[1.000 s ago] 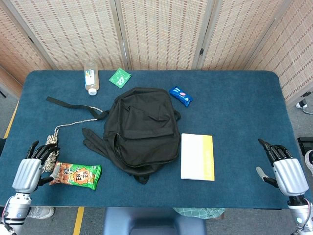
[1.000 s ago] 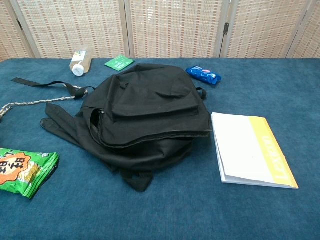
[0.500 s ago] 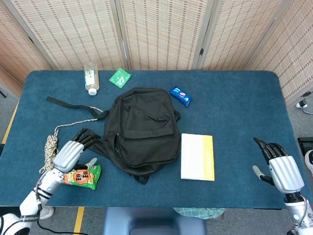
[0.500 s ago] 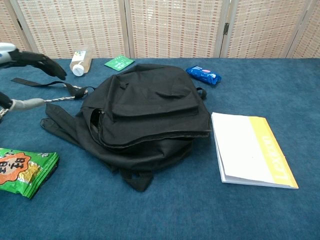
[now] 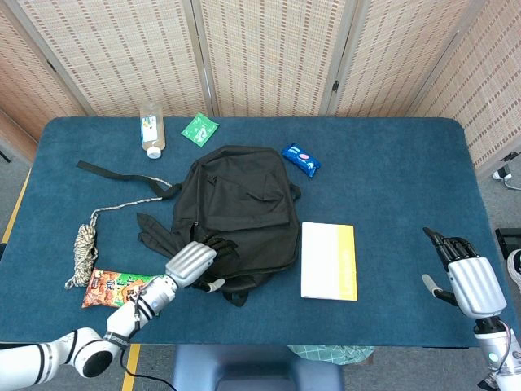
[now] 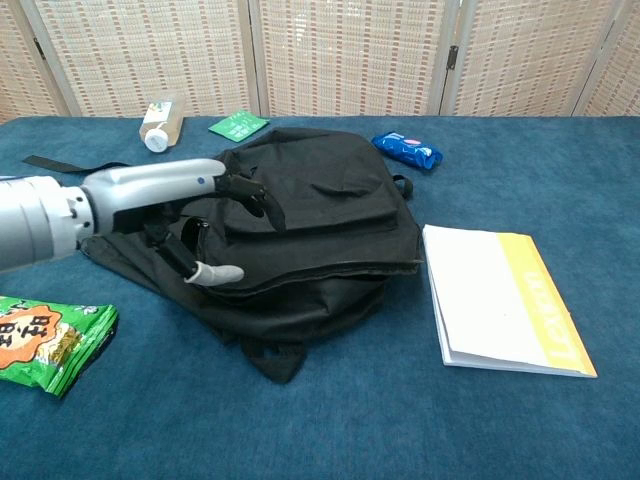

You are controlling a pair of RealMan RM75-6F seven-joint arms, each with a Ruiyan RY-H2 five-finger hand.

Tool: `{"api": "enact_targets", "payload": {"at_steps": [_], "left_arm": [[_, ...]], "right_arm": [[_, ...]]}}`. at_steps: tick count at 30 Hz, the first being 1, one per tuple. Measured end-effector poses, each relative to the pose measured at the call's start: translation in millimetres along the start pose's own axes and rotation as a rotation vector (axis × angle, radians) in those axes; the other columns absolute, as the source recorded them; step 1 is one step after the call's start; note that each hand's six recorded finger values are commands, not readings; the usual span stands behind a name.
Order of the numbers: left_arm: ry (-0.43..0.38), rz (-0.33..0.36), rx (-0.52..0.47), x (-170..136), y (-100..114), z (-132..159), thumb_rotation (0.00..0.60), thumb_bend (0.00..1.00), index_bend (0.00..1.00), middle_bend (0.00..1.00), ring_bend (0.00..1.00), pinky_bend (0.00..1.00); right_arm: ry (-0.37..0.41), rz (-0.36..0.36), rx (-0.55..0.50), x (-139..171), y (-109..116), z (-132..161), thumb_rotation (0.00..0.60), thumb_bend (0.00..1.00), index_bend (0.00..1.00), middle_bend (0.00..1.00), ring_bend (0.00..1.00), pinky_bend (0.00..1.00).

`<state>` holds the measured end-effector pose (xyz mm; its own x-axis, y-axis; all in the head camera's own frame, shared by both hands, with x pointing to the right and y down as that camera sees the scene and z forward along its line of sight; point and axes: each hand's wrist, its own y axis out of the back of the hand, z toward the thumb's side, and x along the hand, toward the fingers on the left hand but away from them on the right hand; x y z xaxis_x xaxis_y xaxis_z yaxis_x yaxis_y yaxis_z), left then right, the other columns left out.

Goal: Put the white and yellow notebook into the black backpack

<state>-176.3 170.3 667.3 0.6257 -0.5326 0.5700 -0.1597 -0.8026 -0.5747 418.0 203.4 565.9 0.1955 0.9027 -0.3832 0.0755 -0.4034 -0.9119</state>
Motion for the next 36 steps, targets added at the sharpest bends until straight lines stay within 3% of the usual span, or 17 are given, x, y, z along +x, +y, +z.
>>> {"api": "enact_targets", "payload": {"at_steps": [6, 14, 25, 29, 36], "left_arm": [[0.034, -0.021, 0.035, 18.6, -18.3, 5.5, 0.6, 0.39, 0.31, 0.21, 0.18, 0.0], [0.1, -0.04, -0.004, 33.7, -34.2, 5.0, 0.6, 0.39, 0.32, 0.21, 0.18, 0.0], [0.194, 0.04, -0.082, 31.5, -21.6, -12.6, 0.6, 0.41, 0.41, 0.21, 0.21, 0.0], [0.208, 0.058, -0.107, 30.3, -19.1, -15.9, 0.6, 0.45, 0.45, 0.23, 0.23, 0.0], [0.228, 0.095, -0.122, 34.2, -20.0, -19.7, 0.6, 0.6, 0.6, 0.31, 0.29, 0.03]], "right_arm": [[-0.013, 0.001, -0.008, 1.2, -0.2, -6.3, 0.6, 0.33, 0.1, 0.21, 0.26, 0.23], [-0.011, 0.004, -0.018, 1.9, -2.8, -8.3, 0.6, 0.33, 0.1, 0.21, 0.26, 0.23], [-0.015, 0.014, -0.027, 4.3, -6.5, -10.7, 0.6, 0.33, 0.1, 0.21, 0.26, 0.23], [-0.014, 0.013, -0.029, 4.6, -6.8, -10.4, 0.6, 0.33, 0.1, 0.21, 0.26, 0.23], [-0.016, 0.009, -0.029, 5.8, -5.4, -11.2, 0.6, 0.33, 0.1, 0.21, 0.26, 0.23]]}}
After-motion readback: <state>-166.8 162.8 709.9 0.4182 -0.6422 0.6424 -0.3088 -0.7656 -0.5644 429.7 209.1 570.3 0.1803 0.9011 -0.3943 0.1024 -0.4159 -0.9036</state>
